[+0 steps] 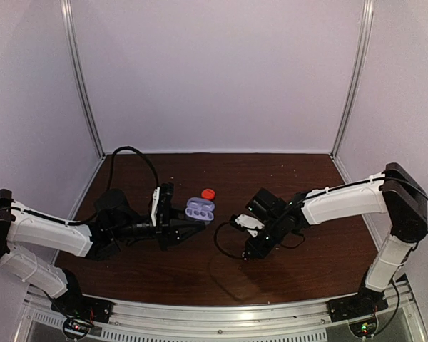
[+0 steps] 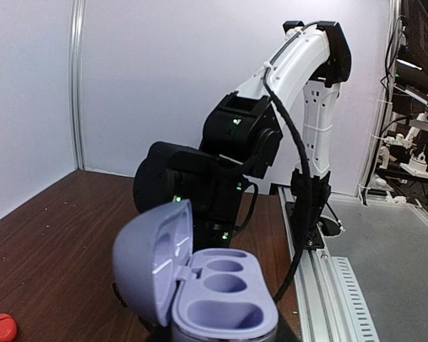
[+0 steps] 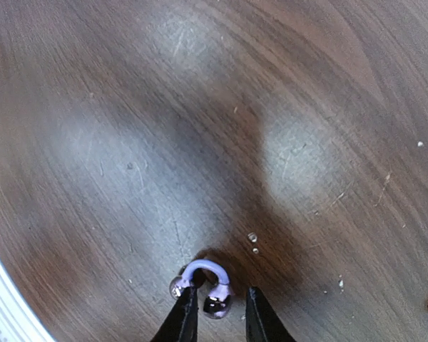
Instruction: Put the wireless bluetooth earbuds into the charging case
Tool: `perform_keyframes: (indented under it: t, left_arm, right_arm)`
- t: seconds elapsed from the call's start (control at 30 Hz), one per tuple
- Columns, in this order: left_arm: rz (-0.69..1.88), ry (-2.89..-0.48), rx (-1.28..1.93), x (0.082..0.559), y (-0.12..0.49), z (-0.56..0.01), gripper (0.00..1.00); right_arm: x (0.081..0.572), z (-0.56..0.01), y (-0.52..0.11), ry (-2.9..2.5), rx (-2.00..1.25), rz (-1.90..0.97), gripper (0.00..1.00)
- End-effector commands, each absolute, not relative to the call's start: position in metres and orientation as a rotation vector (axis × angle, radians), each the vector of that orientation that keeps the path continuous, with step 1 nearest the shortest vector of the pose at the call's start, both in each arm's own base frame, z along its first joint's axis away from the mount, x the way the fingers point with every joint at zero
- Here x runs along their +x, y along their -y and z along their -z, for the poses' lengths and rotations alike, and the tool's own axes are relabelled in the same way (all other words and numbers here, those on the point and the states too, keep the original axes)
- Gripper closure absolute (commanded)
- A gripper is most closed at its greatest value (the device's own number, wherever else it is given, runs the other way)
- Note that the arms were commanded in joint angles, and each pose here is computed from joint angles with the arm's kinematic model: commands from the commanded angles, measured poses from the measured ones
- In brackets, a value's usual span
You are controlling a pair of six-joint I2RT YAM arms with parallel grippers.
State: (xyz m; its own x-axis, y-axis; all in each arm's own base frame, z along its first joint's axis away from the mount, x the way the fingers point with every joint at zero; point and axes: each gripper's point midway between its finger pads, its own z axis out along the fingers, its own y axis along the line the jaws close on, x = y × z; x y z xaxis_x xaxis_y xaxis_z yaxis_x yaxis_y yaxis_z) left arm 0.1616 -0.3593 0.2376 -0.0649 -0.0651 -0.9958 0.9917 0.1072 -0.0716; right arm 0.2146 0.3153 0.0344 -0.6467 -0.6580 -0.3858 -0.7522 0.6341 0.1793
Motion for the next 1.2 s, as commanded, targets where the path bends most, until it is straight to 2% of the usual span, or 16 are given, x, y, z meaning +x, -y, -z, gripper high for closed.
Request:
perform_keyframes:
  t: [0.0, 0.33, 0.57, 0.9, 1.17]
  left_arm:
    - [1.185, -1.222, 1.04, 0.165, 0.359, -0.246, 1.0]
    - [1.178, -1.223, 1.04, 0.166, 0.36, -0.245, 1.0]
    - [1.137, -1.217, 1.011, 0.171, 0.355, -0.245, 1.0]
    - [0.937, -1.189, 0.899, 0.193, 0.336, -0.247, 1.0]
    - [0.812, -1.147, 0.829, 0.208, 0.326, -0.248, 1.0]
  right_arm:
    - [0.213, -0.028, -0.312, -2.596, -1.171, -0.407, 0.76]
    - [0.209, -0.026, -0.307, -2.597, -1.178, -0.383, 0.84]
    - [0.221, -0.048, -0.311, -2.518, -1.116, -0.398, 0.92]
    - [0.25, -0.161, -0.32, -2.236, -0.906, -0.502, 0.94]
    - [0.24, -0.27, -0.331, -1.994, -0.774, -0.758, 0.94]
